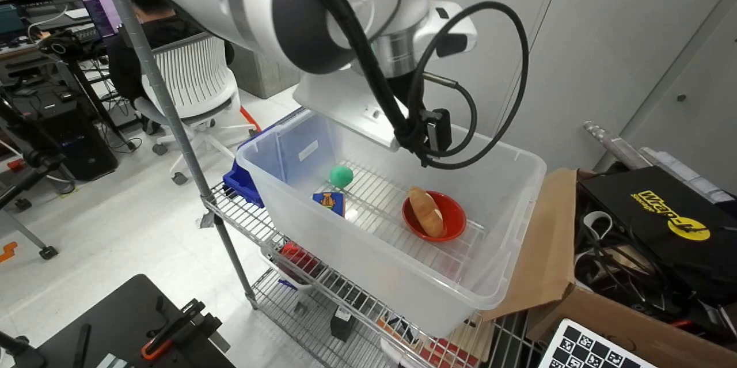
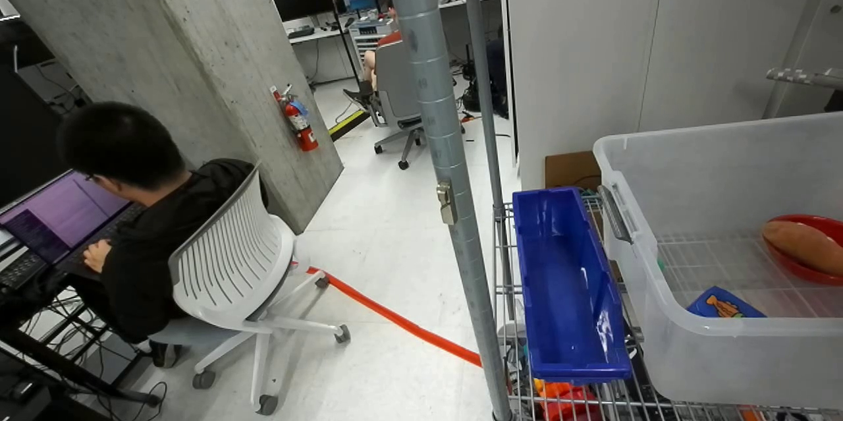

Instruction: Remove the bread from the red bowl

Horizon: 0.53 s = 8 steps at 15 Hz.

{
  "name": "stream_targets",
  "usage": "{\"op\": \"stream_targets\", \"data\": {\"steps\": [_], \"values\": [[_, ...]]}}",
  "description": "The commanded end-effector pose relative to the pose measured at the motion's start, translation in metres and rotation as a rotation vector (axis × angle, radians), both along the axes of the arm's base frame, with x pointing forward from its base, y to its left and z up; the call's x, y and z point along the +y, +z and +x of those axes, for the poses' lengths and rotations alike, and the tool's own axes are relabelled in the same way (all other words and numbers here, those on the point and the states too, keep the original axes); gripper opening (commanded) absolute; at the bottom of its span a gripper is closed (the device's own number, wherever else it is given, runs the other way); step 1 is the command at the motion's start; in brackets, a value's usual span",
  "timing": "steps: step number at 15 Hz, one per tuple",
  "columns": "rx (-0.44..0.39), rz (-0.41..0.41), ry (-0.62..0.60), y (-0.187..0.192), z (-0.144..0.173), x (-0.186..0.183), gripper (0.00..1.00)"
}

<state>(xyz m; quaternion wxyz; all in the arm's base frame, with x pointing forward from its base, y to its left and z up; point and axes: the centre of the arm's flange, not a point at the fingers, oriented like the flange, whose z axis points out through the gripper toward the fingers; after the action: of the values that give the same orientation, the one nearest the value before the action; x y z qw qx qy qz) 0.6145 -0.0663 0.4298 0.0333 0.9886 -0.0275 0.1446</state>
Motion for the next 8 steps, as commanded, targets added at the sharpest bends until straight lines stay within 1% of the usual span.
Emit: {"op": "stream_targets", "data": {"steps": [1,2,4,5,6,8], "values": [[-0.031,0.083,-0.091,-0.036,0.076,-0.013,1.0],[-0.041,0.117,-0.09,-0.049,0.088,-0.013,1.0],[-0.011,0.151,-0.156,-0.081,0.11,-0.019,1.0],[-0.021,0.196,-0.183,-0.097,0.122,-0.021,1.0],[0.002,0.253,-0.225,-0.113,0.131,-0.022,1.0],[0.011,0.307,-0.28,-0.136,0.15,-0.024,1.0]]}}
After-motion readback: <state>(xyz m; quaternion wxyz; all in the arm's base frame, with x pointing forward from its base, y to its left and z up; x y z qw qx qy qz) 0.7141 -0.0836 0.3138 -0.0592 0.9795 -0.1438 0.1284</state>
